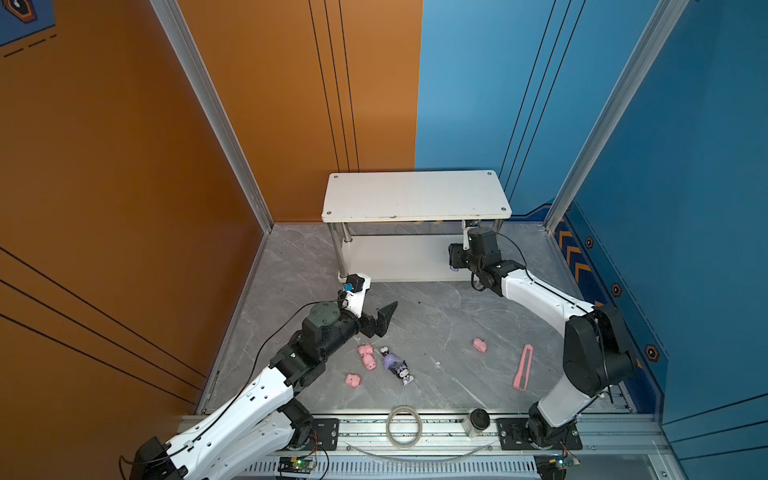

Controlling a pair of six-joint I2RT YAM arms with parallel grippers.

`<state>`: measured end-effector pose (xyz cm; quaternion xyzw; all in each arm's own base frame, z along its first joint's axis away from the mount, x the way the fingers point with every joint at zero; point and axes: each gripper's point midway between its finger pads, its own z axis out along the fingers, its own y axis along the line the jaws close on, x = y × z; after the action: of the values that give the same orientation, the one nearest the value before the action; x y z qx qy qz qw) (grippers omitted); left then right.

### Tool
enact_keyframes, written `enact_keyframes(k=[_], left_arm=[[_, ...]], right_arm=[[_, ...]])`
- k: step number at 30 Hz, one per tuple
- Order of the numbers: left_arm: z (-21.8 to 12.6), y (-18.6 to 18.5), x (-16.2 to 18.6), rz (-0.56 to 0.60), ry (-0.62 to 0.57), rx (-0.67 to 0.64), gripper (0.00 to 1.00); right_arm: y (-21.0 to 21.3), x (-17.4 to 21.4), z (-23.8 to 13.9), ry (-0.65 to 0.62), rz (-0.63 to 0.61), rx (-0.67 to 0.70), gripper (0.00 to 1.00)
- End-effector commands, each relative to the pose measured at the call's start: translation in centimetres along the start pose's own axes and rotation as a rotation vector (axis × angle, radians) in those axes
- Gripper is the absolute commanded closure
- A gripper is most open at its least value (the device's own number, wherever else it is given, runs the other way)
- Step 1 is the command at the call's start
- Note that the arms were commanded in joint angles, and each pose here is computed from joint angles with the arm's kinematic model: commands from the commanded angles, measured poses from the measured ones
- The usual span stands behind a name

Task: Place and organize the plastic toys onto the shelf

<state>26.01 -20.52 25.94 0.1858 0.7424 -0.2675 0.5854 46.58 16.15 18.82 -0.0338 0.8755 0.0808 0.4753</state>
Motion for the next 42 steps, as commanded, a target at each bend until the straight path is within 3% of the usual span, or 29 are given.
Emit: enact_keyframes(k=[1,3,10,15,19,42], left_arm=[[-0.3,-0.3,-0.9,-0.009,-0.027,0.020,0.05],[-0.2,-0.3,-0.8,-0.009,-0.025,0.021,0.04],[-0.1,-0.4,-0.8,-0.008,-0.026,0.027,0.04],[-0.1,-0.3,-0.7,-0.009,-0.023,0.026,0.04],[-0.1,-0.3,-0.9,-0.008,-0.027,0.022,0.04],[0.2,-0.1,-0.5,-0.005,-0.014,0.014,0.03]], right_arm=[[0.3,1.6,-1.4,0.047,0.043,-0.037,0.62],[0.5,1.8,-2.1,0.052,0.062,-0.051,0.74],[1.0,3.1,-2.6,0.122,0.123,-0.111,1.00],[-0.1,4.1,-1.6,0.216,0.242,-0.143,1.00],[-0.6,4.9,-0.9,0.245,0.254,-0.126,1.00],[-2.6,3.2,1.5,0.130,0.249,-0.015,1.00]])
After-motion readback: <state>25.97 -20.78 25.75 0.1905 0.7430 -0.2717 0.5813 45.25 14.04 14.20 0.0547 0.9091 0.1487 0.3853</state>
